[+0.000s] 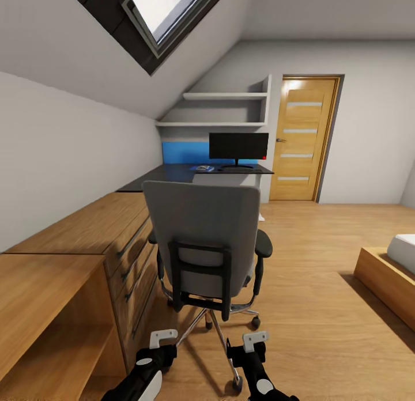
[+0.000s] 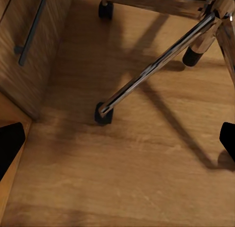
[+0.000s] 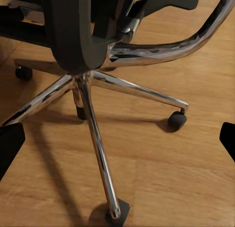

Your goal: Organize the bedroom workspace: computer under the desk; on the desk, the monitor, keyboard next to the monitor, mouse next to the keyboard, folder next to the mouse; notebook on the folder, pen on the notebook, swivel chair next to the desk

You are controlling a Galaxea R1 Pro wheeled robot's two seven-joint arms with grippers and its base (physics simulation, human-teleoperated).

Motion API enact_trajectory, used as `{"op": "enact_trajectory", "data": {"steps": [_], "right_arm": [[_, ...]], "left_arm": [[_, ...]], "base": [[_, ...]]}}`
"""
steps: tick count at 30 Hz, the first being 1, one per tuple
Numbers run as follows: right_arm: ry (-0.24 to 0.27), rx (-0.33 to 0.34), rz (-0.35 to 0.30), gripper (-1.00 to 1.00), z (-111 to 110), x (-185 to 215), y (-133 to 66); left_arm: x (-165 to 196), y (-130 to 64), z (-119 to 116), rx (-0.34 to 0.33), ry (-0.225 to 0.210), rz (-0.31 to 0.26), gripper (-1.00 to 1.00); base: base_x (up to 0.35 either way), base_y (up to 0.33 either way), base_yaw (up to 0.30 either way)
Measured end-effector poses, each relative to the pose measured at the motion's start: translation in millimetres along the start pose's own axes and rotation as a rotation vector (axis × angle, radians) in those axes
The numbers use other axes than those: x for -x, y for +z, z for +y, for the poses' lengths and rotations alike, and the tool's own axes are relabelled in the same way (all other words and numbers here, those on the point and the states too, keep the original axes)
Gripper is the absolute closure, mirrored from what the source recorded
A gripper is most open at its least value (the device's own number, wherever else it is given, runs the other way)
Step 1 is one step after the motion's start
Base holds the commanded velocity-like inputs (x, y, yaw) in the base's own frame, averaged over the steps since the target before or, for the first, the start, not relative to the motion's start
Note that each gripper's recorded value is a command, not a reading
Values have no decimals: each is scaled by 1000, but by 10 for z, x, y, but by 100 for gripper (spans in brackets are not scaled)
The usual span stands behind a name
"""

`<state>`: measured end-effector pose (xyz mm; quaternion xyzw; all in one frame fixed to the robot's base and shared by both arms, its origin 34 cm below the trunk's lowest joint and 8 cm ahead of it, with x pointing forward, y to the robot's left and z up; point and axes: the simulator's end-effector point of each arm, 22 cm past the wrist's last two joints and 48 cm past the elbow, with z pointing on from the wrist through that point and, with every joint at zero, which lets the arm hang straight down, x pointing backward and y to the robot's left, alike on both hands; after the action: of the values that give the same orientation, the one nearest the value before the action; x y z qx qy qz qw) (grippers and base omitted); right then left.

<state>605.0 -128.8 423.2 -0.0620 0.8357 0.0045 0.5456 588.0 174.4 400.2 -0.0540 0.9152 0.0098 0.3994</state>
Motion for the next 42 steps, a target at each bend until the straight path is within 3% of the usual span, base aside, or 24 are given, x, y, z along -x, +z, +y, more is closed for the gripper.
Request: {"op": "enact_trajectory", "data": {"steps": [20,42], "right_arm": [[8,-3,-27,-100,-12,54,-4],[6,-6,-26,-100,-27,46,-6]], "left_arm": [[0,5,27,1,4,-1,-100],[-7,-7,-31,-8,29,-5,-100]], "base": [[109,0,0],[238,-37,0]]}}
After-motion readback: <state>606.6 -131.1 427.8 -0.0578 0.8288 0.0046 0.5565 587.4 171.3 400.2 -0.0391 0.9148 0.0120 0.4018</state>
